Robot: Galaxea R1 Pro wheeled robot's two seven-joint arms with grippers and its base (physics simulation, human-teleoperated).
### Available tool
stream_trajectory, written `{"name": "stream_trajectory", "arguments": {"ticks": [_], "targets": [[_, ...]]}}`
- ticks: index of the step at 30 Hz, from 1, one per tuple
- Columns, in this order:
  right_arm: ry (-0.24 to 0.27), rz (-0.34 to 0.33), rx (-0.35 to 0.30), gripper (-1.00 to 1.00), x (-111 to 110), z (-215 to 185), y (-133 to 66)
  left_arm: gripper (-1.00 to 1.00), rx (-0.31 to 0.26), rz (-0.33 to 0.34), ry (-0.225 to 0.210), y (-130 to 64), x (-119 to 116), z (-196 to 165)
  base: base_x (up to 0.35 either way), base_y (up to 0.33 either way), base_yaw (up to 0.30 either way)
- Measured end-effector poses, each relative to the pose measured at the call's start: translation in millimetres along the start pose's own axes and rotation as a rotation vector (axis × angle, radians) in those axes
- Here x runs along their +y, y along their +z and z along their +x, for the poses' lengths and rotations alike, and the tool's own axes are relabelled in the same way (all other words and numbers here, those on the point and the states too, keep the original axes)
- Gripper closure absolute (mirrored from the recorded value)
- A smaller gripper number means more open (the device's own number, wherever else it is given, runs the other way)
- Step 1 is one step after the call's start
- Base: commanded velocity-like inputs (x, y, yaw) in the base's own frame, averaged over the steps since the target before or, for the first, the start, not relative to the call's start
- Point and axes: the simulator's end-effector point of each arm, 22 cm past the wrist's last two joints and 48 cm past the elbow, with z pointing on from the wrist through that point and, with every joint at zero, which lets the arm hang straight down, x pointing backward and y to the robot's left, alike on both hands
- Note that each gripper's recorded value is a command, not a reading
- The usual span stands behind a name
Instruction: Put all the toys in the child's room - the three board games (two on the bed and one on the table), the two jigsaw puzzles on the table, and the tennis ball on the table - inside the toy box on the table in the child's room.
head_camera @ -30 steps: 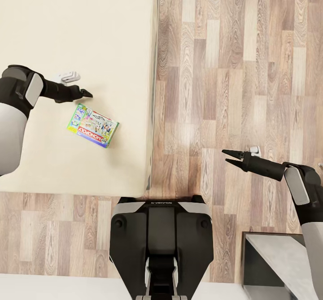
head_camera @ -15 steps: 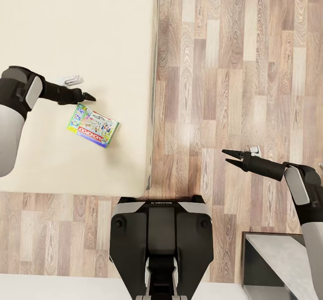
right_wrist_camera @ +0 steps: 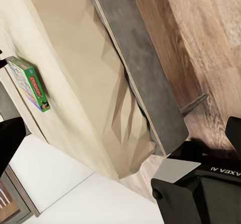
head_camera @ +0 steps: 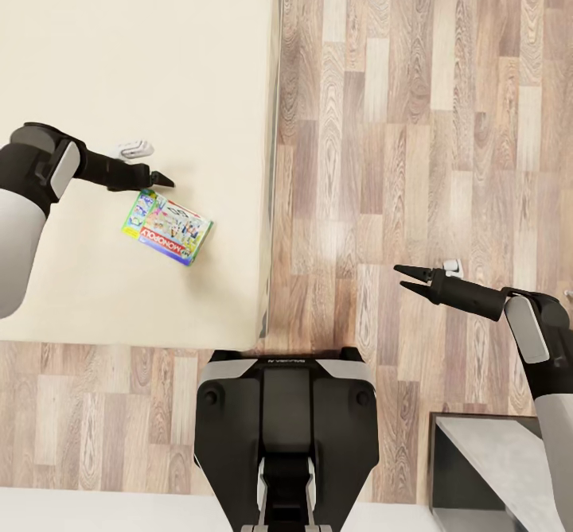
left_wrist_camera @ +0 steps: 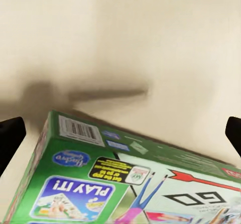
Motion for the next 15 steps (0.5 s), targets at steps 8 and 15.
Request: {"name": "stream_trajectory", "arguments": {"ticks": [8,15], "targets": [[-0.002,0.000,-0.002,-1.00,1.9,-1.1,-0.7,-1.00,-0.006,-0.020,-0.003,-7.7,11.7,-0.9,0.000,0.000,0.000],[-0.001,0.023,-0.002,-1.00,-2.9,-1.0,-0.6,-1.00,0.004,-0.025,-0.006,-4.8,15.5,6.6,0.000,0.000,0.000]]}}
